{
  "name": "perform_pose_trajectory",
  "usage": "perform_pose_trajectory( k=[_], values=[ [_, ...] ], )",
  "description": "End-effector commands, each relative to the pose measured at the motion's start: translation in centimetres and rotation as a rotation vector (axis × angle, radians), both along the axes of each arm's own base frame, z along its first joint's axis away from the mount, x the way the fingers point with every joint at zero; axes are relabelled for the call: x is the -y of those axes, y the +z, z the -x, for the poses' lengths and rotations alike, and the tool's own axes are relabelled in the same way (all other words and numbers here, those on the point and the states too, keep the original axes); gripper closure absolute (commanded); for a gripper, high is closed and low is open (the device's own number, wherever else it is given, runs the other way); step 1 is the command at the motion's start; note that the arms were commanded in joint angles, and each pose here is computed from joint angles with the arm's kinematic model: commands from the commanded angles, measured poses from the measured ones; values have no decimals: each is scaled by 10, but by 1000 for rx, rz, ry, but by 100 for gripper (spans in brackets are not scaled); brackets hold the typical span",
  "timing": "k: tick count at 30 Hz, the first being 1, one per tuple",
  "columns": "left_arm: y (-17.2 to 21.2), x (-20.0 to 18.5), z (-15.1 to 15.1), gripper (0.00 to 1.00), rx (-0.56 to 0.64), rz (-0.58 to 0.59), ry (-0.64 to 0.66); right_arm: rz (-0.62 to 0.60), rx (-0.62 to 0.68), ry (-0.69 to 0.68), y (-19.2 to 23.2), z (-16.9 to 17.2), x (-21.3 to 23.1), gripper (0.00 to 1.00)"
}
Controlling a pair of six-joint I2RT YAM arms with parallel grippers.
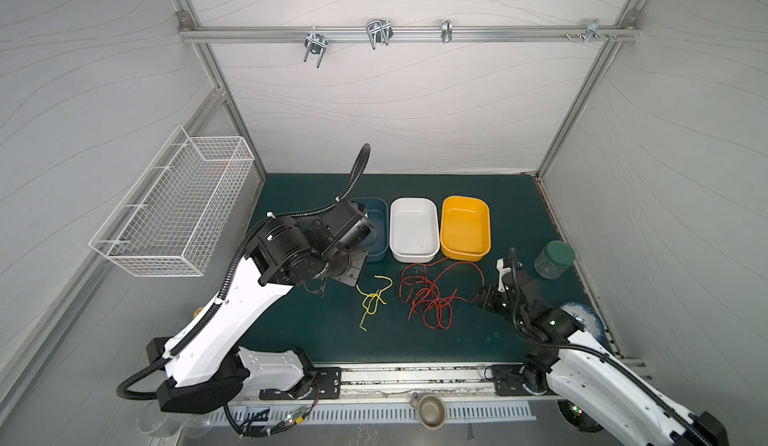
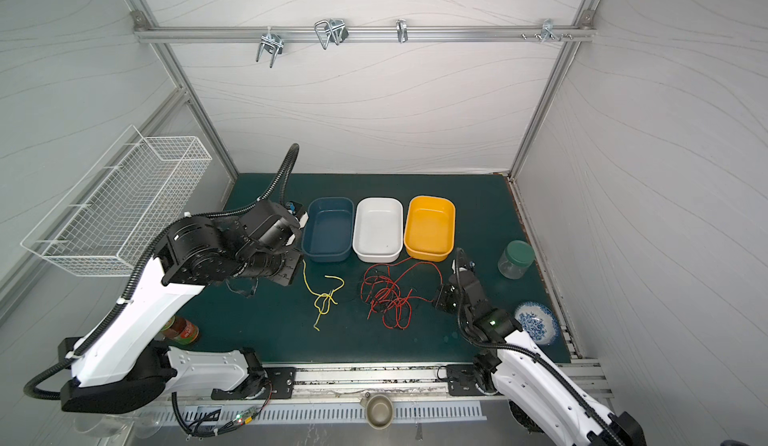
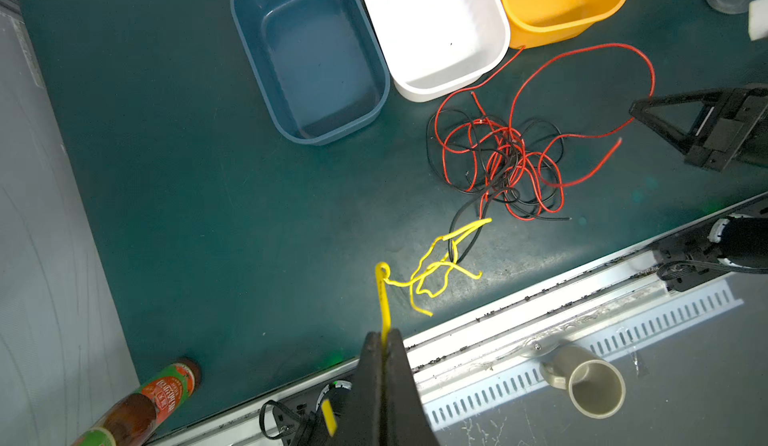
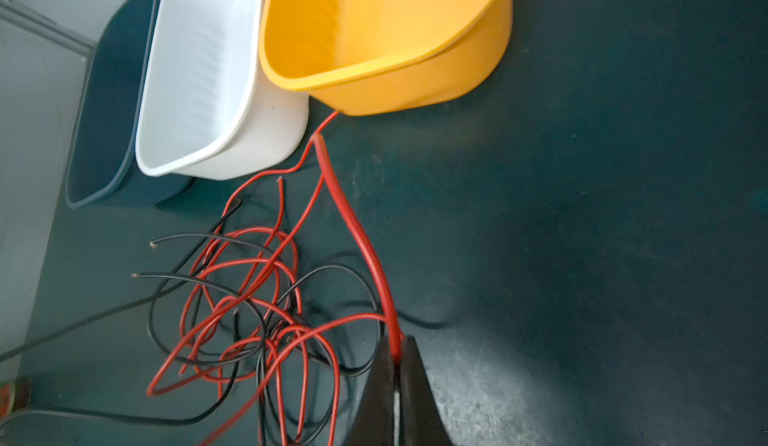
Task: Untangle the cables
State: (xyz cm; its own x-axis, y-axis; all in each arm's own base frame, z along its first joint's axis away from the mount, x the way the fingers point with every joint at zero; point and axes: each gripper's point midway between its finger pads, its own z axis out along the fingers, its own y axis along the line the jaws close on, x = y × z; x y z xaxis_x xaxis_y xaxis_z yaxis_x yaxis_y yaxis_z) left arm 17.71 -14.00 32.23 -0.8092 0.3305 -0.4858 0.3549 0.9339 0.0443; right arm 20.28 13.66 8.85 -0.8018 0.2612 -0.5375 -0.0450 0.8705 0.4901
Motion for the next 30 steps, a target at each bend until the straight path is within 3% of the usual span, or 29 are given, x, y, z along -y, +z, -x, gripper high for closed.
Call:
perform_pose_trajectory(
  k=[1,2,6,8,11,18,25,30],
  values=[
    [3,6,-1,100,18,39,-14,-96,-7,164,22,9,-32,100],
    [2,10,-1,100,13,56,-18,-98,1,184,27,10,-35,100],
    [4,26,-4,100,-4,117,-32,-30,50,234,47,12,-43,53],
    [3,33,-6,100,-11,130,-35,-6,86,269,60,13,-49,45],
    [2,42,-8,100,-24,159,-39,-22,130,328,80,19,-64,42],
    [17,64,-12,100,-12,299,-25,-212,299,611,119,62,-132,40],
    [25,75,-14,100,-12,378,-13,-219,394,683,114,79,-151,40],
    [25,77,-13,100,-20,388,-16,-159,438,707,99,78,-160,39]
  ],
)
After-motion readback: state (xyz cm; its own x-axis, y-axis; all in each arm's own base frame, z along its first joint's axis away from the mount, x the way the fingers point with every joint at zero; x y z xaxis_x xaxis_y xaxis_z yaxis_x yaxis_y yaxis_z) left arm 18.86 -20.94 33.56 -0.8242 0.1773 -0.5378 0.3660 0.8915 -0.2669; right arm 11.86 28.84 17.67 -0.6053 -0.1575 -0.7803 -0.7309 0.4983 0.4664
